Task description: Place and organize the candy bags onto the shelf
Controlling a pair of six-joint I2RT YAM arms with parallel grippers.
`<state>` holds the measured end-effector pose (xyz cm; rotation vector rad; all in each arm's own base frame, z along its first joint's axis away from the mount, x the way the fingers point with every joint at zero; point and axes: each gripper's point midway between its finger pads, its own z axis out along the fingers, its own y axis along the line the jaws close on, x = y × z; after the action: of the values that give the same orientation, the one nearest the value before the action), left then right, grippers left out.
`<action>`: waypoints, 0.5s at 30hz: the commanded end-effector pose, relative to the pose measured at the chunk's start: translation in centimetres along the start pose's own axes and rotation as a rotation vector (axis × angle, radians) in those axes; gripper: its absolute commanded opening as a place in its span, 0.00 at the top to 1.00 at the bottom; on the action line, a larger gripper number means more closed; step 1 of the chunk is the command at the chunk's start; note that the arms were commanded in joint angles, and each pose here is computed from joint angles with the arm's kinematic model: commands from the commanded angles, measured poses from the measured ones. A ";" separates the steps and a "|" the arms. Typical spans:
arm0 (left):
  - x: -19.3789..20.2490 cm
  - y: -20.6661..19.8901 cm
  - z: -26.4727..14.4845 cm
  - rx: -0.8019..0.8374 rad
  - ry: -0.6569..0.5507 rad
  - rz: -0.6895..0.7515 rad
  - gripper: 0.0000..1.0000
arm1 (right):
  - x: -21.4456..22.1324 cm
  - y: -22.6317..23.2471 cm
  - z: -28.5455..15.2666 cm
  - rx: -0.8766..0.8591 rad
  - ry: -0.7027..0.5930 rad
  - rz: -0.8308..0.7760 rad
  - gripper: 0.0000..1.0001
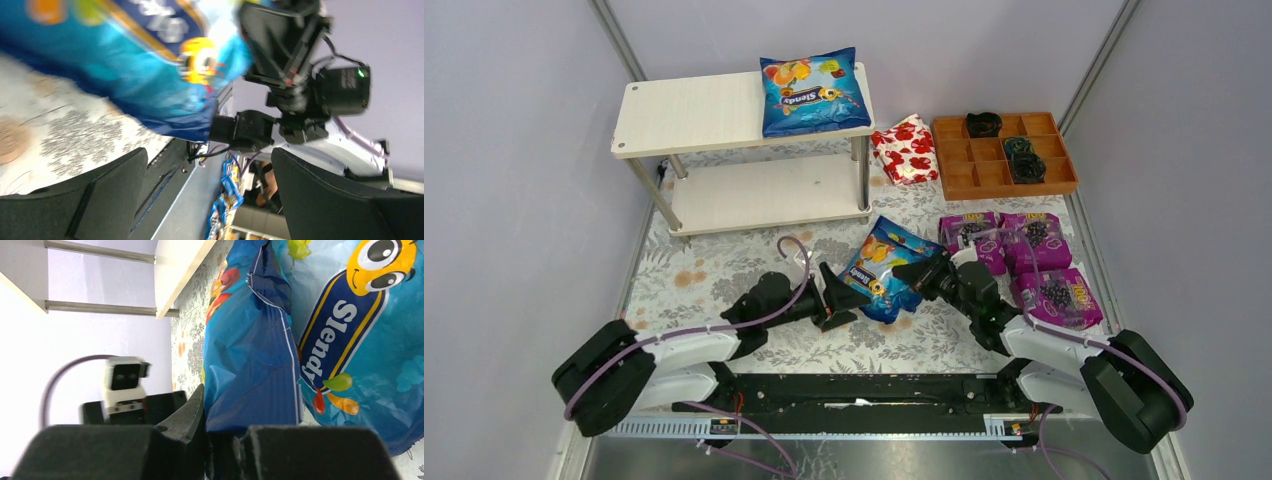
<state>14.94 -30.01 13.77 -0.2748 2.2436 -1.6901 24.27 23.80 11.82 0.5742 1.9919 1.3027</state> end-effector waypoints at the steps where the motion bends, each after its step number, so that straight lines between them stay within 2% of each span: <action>1: -1.7 1.4 0.2 0.041 -0.142 -0.251 0.01 | -3.8 5.0 -0.6 -0.177 -0.161 0.077 1.00; 7: -3.1 3.4 1.8 0.023 -0.204 -0.461 0.01 | -3.9 5.7 -0.9 -0.208 -0.163 0.107 1.00; 13: -5.1 3.5 2.9 0.135 -0.279 -0.572 0.01 | -4.4 5.7 -1.3 -0.217 -0.180 0.116 1.00; 15: -4.8 3.4 3.5 0.162 -0.248 -0.593 0.01 | -4.9 5.3 -1.5 -0.199 -0.198 0.119 1.00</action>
<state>19.47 -30.06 7.70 -1.0487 2.1150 -1.7799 24.55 23.16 12.72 0.6755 1.9267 1.3512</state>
